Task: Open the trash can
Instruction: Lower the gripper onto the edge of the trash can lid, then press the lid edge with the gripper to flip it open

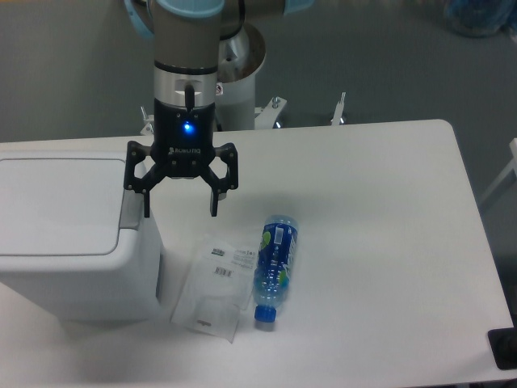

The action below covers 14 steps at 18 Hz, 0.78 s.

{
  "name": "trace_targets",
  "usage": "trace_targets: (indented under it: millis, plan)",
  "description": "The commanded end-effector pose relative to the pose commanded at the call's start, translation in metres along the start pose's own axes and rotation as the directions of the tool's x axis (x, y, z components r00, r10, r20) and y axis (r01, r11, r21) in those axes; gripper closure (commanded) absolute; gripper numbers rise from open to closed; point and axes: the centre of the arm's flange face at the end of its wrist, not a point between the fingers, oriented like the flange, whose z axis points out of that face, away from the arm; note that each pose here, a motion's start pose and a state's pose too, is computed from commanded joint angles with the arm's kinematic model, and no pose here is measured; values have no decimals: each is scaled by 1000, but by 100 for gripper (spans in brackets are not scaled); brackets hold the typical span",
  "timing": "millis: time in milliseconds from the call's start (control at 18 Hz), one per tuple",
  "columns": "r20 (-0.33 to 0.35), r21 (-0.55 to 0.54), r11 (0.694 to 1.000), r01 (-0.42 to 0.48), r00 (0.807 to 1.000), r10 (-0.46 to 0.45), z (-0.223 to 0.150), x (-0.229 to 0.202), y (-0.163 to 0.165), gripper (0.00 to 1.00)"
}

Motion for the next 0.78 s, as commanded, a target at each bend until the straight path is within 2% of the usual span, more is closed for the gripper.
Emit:
trace_targets:
  millis: [778]
  plan:
    - [-6,-4,1000,-14,1000,14,1,7,3,0]
